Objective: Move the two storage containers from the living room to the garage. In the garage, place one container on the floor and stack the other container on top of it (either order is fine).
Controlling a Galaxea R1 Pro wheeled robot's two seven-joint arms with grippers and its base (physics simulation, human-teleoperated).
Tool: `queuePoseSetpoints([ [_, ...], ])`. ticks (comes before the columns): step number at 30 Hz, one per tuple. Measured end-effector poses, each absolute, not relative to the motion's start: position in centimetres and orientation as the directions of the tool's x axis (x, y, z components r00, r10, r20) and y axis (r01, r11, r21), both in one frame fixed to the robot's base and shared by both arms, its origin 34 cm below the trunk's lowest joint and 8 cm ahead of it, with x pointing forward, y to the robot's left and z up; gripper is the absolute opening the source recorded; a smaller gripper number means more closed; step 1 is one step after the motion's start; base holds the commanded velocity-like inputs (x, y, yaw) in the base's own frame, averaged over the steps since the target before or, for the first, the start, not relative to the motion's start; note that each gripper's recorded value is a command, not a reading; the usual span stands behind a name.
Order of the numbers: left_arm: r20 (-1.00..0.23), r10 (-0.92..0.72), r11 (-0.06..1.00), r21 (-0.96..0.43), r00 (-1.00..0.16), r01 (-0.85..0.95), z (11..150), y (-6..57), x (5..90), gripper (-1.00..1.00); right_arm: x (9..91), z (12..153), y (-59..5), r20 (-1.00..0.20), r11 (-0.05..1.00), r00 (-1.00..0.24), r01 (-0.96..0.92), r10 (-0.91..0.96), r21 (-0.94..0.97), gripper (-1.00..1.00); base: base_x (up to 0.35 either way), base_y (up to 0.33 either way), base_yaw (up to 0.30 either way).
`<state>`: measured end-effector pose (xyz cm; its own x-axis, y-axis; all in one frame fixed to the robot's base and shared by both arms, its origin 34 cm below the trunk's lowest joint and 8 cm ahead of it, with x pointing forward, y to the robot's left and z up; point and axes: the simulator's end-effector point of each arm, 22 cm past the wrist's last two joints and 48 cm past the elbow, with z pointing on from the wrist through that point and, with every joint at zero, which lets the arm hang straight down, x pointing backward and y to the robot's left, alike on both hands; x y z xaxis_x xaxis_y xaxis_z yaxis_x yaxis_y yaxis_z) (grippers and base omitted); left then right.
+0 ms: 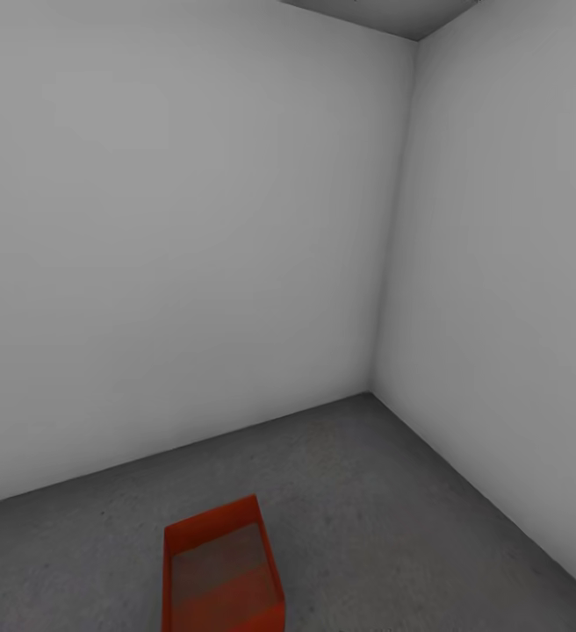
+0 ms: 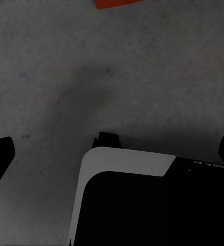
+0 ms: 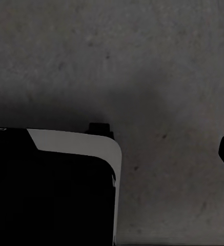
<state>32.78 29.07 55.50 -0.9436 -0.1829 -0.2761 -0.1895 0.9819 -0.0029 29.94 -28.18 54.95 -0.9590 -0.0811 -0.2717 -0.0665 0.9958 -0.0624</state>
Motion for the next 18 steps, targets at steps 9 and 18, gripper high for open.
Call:
queuePoseSetpoints([
  [9,-0.276,-0.183,0.982,-0.003,-0.944,-0.189,55.51,29.07,32.78,1.0,29.94,54.95,-28.16,-0.272,0.996,-0.959,-0.067,-0.081,-0.062,1.0,0.0,0.0,-0.3],
  [18,-0.276,-0.183,0.982,-0.003,-0.944,-0.189,55.51,29.07,32.78,1.0,29.94,54.95,-28.17,-0.272,0.996,-0.959,-0.067,-0.081,-0.062,1.0,0.0,0.0,-0.3],
])
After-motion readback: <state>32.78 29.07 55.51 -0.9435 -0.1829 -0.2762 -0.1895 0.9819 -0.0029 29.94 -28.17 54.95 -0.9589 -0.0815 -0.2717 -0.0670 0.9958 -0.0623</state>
